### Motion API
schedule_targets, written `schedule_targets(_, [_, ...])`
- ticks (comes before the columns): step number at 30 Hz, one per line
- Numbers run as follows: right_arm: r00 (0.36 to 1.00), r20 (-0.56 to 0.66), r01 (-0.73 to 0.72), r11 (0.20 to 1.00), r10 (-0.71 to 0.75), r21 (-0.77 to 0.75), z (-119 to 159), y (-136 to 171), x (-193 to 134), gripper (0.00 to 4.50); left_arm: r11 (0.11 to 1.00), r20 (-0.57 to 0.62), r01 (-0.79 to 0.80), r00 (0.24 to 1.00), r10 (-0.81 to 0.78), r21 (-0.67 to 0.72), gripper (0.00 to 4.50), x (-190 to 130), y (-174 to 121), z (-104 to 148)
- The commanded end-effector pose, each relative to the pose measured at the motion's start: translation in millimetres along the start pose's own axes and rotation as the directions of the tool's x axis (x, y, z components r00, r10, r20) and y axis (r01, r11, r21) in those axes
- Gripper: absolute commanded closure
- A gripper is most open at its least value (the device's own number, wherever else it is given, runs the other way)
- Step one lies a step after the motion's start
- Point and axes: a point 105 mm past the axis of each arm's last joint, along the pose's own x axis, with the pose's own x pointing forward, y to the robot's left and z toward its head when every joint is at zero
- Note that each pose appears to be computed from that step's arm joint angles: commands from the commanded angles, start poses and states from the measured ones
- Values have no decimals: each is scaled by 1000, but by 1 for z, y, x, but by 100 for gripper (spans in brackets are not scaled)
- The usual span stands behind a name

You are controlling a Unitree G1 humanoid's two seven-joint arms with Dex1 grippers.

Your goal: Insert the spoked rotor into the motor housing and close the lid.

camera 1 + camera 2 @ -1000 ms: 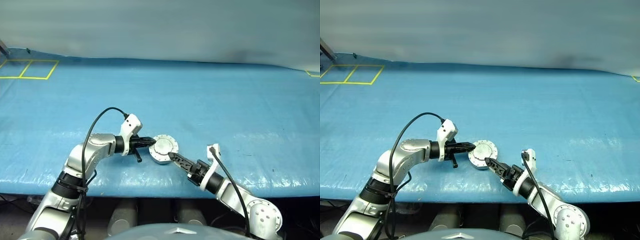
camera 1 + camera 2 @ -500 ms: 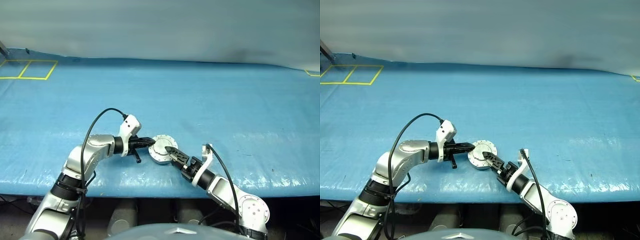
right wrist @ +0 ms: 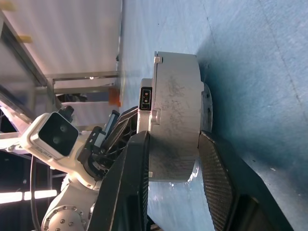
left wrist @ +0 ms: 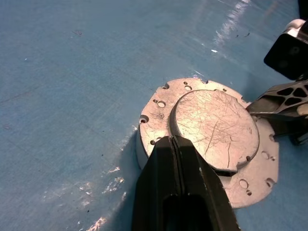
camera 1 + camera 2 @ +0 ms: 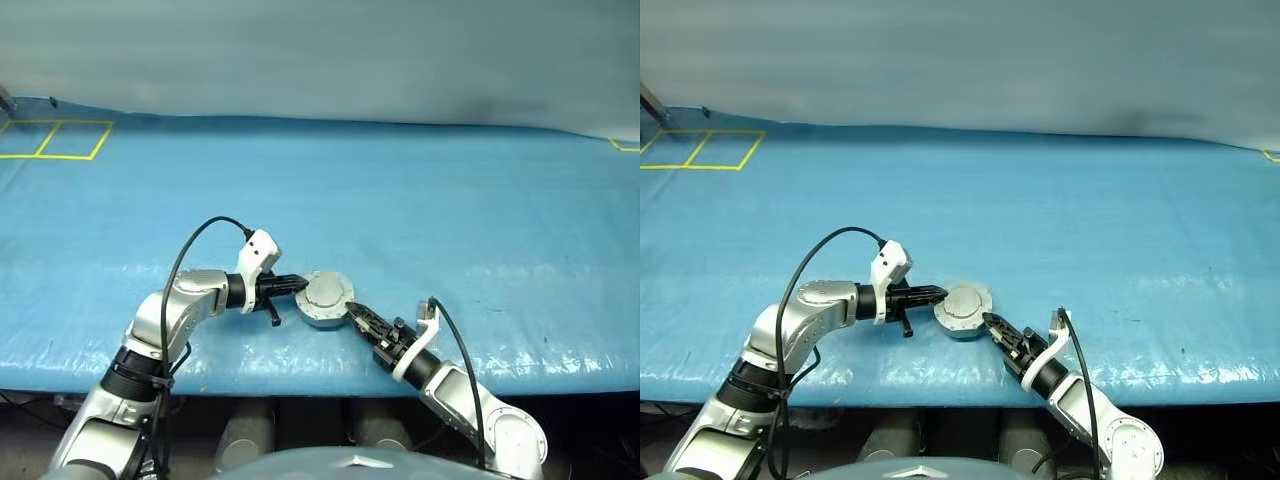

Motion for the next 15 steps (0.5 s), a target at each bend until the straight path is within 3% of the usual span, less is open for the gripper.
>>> schedule_targets(1, [999,-35,-1,1000,1,3,-8,1,0,330,998,-54,47,997,-48,-34,450,7,-11,-16])
schedule_targets(11, [1000,-21,-21,998,20,-56,-6,3,4,330,998,-57,51,997,-53,-38,450,8,-11,-17])
schedule_targets(15, [999,-8,-41,998,41,-46,-4,5,5,197,998,-57,54,997,-57,-38,450,8,-11,-17])
